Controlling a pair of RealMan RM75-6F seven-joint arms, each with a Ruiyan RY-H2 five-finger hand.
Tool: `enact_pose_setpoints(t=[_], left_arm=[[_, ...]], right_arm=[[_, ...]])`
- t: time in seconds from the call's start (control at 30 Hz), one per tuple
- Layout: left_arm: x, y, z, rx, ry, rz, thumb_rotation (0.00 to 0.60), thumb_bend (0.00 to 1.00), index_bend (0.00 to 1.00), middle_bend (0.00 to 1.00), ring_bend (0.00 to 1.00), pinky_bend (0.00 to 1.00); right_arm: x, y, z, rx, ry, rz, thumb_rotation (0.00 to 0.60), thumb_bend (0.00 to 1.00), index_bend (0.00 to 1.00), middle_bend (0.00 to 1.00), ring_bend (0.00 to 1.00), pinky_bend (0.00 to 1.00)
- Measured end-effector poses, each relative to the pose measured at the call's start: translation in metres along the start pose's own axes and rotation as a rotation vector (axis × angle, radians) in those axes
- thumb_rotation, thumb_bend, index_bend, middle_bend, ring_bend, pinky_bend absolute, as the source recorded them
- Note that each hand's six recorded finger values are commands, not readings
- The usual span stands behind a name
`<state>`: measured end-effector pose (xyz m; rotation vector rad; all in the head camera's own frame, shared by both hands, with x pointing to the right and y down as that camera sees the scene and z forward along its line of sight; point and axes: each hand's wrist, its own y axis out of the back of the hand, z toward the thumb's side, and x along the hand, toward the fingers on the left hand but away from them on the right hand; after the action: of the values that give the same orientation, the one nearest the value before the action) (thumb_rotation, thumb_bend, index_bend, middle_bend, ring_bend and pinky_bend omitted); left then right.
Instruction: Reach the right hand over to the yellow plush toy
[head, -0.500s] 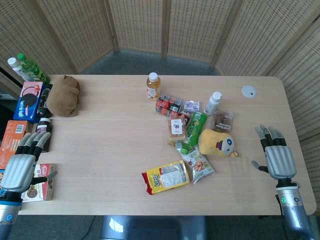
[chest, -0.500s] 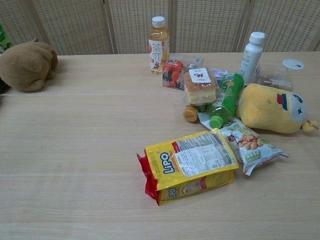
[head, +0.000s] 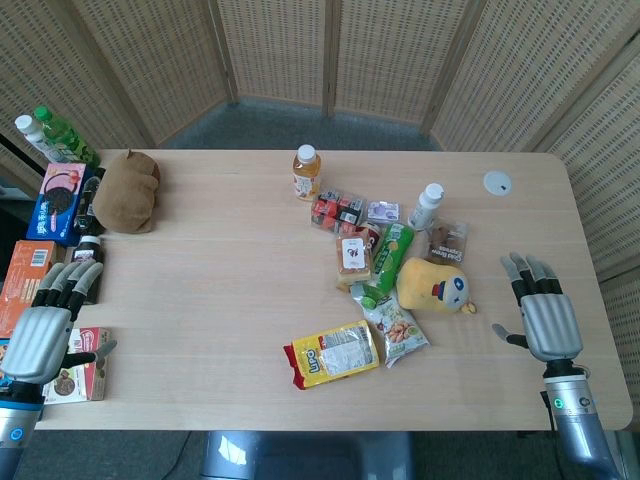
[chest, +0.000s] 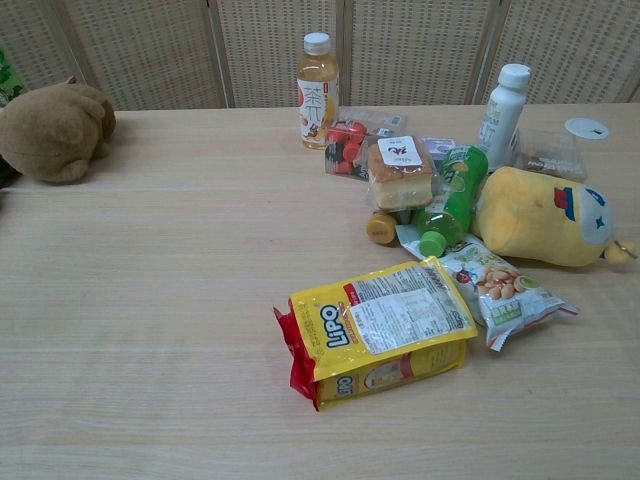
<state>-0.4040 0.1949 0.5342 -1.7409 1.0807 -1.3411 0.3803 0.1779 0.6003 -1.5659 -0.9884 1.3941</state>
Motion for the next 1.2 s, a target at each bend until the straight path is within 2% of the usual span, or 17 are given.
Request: enact_pose_setpoints(t=[0.27,0.7,1.2], left_arm=[[0.004,-0.001,0.002,-0.01,-0.018,-0.008,0.6,0.04,0.0,0.0,0.0,0.0],[0.012,-0.004,0.004,-0.011,-0.045,-0.02,0.6,0.04,0.0,0.0,0.0,0.0],[0.014,-0.007,-0.003,-0.015,-0.031,-0.027,0.6,0.04,0.0,0.0,0.0,0.0]], right_arm=[[-0.003,-0.008,0.014,-0.016,0.029,0.032,0.6,0.0,0.0,0.0,0.0,0.0],[-0.029,-0.057,0.07,-0.086,0.133,0.133,0.6,0.0,0.0,0.0,0.0,0.0],[-0.066,-0.1,0.079,-0.125,0.129,0.196,0.6,0.0,0.0,0.0,0.0,0.0]])
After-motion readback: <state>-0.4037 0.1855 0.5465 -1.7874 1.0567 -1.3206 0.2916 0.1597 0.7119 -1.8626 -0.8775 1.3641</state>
